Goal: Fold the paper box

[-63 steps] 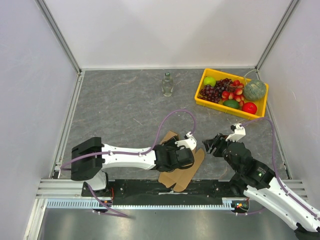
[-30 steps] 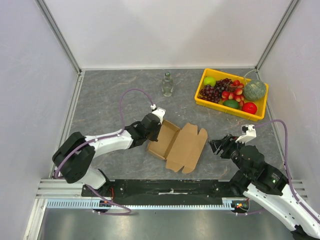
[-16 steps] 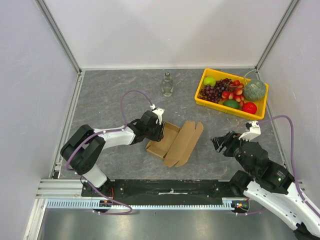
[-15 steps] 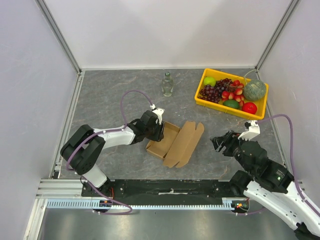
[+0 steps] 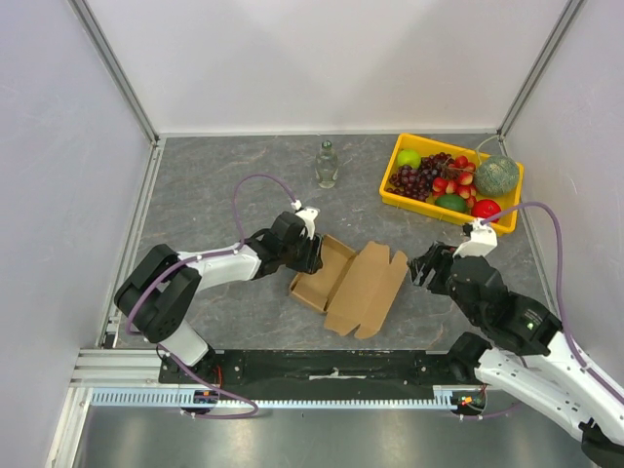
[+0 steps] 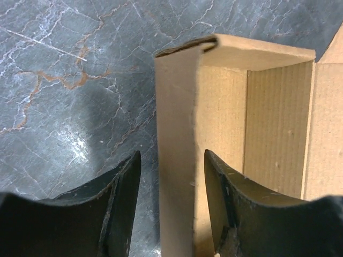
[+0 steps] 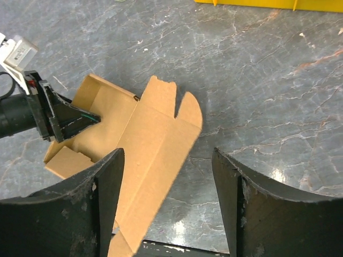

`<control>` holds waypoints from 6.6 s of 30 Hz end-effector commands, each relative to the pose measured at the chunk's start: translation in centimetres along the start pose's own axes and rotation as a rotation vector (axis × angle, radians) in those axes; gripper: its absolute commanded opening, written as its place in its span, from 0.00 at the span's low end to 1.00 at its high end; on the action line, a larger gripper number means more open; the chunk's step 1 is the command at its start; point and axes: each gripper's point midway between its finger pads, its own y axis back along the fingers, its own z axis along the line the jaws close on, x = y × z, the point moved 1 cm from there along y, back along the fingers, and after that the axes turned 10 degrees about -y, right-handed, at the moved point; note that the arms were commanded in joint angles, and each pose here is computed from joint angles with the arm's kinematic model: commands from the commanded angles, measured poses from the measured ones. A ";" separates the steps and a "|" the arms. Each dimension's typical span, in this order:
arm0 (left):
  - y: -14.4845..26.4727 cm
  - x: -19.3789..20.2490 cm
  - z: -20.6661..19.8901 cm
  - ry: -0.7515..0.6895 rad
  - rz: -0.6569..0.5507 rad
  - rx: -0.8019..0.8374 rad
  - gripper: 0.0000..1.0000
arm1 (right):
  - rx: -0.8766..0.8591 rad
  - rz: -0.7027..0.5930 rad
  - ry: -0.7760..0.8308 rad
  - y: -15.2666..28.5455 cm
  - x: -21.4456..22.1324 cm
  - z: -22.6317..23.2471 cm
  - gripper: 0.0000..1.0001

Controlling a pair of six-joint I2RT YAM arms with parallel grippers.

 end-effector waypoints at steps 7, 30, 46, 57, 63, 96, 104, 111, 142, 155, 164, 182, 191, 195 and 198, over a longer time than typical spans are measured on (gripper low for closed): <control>0.3 -3.0 0.1 0.040 -0.055 0.027 0.57 | 0.108 -0.063 0.132 -2.1 -3.4 2.3 0.77; -0.9 0.8 5.3 0.104 0.040 -0.082 0.70 | 0.067 0.130 0.111 -10.7 -0.9 0.5 0.79; 2.3 -0.6 7.6 0.081 0.037 -0.241 0.76 | 0.039 0.149 0.115 -11.0 -0.4 0.1 0.80; 4.3 -1.8 7.6 0.064 0.007 -0.259 0.75 | 0.105 0.083 0.106 -12.7 -2.1 -2.6 0.80; 4.3 -1.0 7.2 0.062 0.018 -0.239 0.55 | 0.101 -0.053 0.141 -13.4 -4.8 -3.3 0.81; 7.9 -5.6 6.5 0.044 -0.081 -0.236 0.64 | -0.088 -0.025 0.229 -13.5 -3.4 -1.2 0.82; 9.5 -6.4 7.0 -0.010 -0.053 -0.286 0.64 | -0.069 -0.038 0.225 -13.3 -3.4 -1.6 0.82; 10.8 -7.6 5.7 -0.137 -0.014 -0.401 0.66 | -0.066 -0.036 0.218 -13.5 -3.4 -1.7 0.82; 9.9 -5.3 1.1 -0.328 0.147 -0.492 0.67 | 0.222 -0.596 0.487 -15.2 -7.1 -12.0 0.86; 8.7 -4.0 1.7 -0.407 0.233 -0.548 0.54 | 0.365 -0.571 0.446 -17.4 -6.8 -14.7 0.98; 8.3 -2.9 2.0 -0.422 0.270 -0.560 0.39 | 0.386 -0.572 0.417 -17.8 -7.1 -15.0 0.98; 6.2 0.0 1.4 -0.214 0.213 -0.375 0.21 | 0.385 -0.572 0.417 -17.8 -7.1 -14.9 0.98; 4.4 0.5 0.4 -0.057 0.171 -0.257 0.20 | 0.384 -0.570 0.418 -17.8 -7.0 -14.9 0.98; 4.1 0.6 0.5 -0.015 0.161 -0.262 0.20 | 0.384 -0.570 0.418 -17.8 -7.0 -14.9 0.98; 3.7 1.0 0.5 -0.004 0.173 -0.267 0.20 | 0.386 -0.572 0.417 -17.8 -7.1 -15.0 0.98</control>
